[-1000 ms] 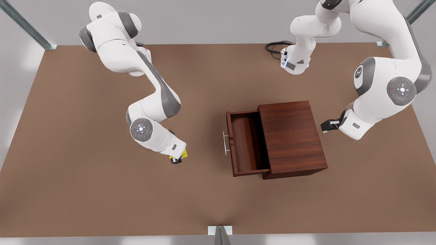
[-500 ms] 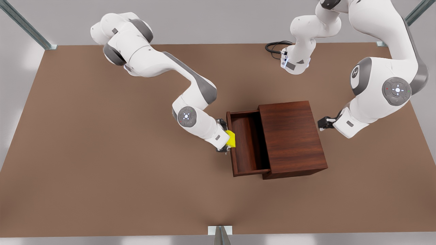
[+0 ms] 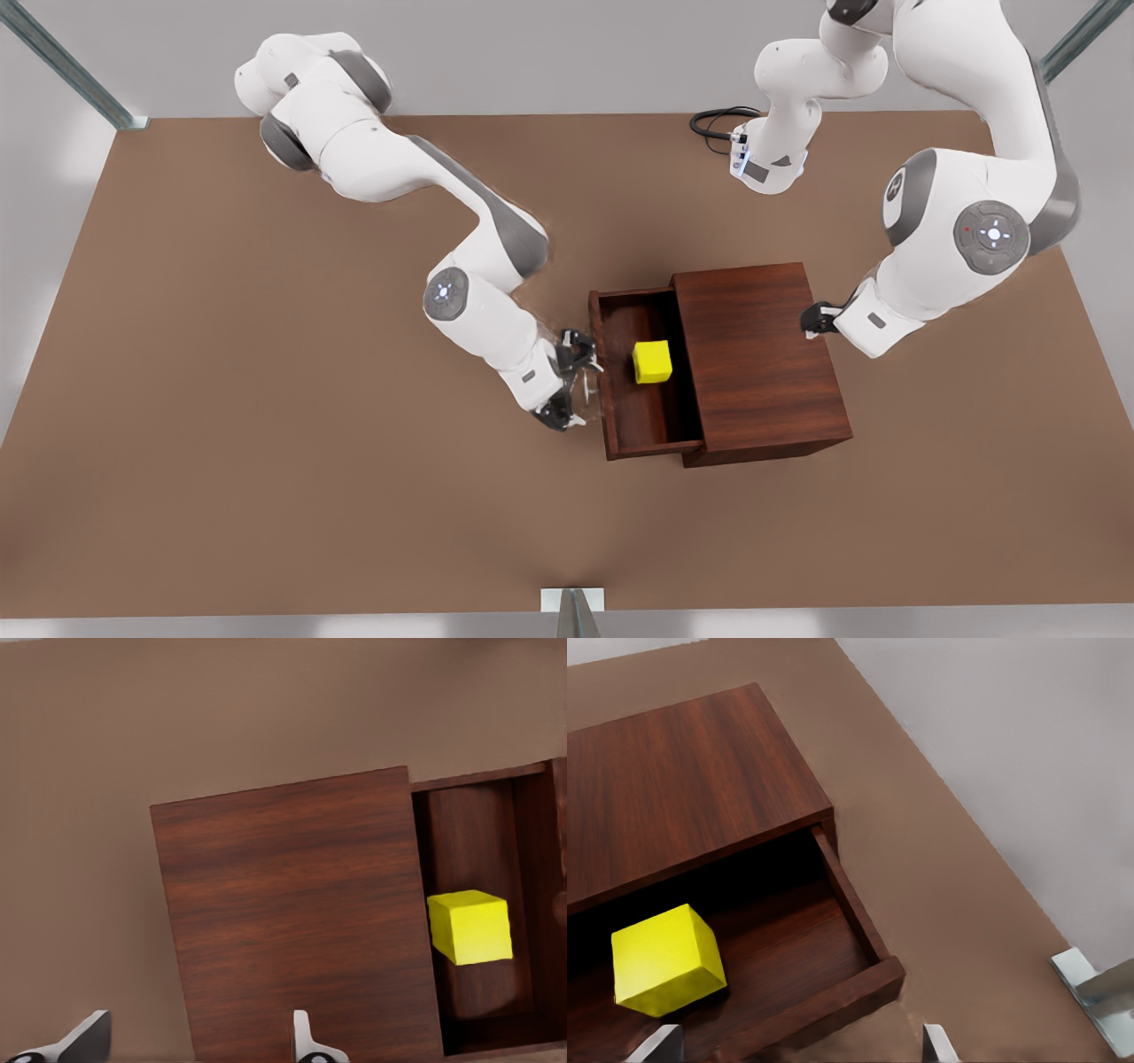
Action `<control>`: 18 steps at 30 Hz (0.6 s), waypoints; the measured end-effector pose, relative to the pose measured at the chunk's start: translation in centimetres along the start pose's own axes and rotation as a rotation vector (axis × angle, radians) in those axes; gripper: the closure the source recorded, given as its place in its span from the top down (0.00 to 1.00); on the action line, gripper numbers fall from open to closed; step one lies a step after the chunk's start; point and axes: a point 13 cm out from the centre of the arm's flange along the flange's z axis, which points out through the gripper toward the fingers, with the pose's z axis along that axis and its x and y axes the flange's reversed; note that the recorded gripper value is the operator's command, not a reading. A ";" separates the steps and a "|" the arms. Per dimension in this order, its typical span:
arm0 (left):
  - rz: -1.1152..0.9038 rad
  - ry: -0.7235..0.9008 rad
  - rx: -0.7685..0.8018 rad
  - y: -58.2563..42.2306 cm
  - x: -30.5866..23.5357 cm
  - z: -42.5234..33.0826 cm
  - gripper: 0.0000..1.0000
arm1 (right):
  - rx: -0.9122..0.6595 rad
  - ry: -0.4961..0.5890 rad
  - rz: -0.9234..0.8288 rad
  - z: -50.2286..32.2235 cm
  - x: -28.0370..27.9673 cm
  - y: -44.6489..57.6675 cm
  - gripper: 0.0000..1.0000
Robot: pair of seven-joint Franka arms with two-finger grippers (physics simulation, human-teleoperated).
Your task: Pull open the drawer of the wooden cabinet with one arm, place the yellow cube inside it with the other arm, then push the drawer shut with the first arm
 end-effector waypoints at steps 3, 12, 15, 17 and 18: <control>-0.010 -0.028 0.046 -10.3 -1.0 0.7 1.00 | 0.126 0.111 0.246 -15.0 13.1 -17.0 1.00; -0.335 -0.063 0.124 -33.5 2.5 5.1 0.00 | 0.094 0.604 0.826 -23.8 47.4 -8.4 1.00; -0.376 -0.112 0.092 -43.9 7.6 9.4 0.00 | 0.140 0.595 0.943 -25.8 50.2 -9.5 1.00; -0.464 -0.148 0.097 -46.8 8.1 11.9 0.00 | 0.158 0.595 0.975 -25.4 50.1 -10.6 1.00; -0.519 -0.161 0.104 -47.5 7.7 13.2 0.00 | 0.163 0.597 0.983 -24.9 49.9 -11.0 1.00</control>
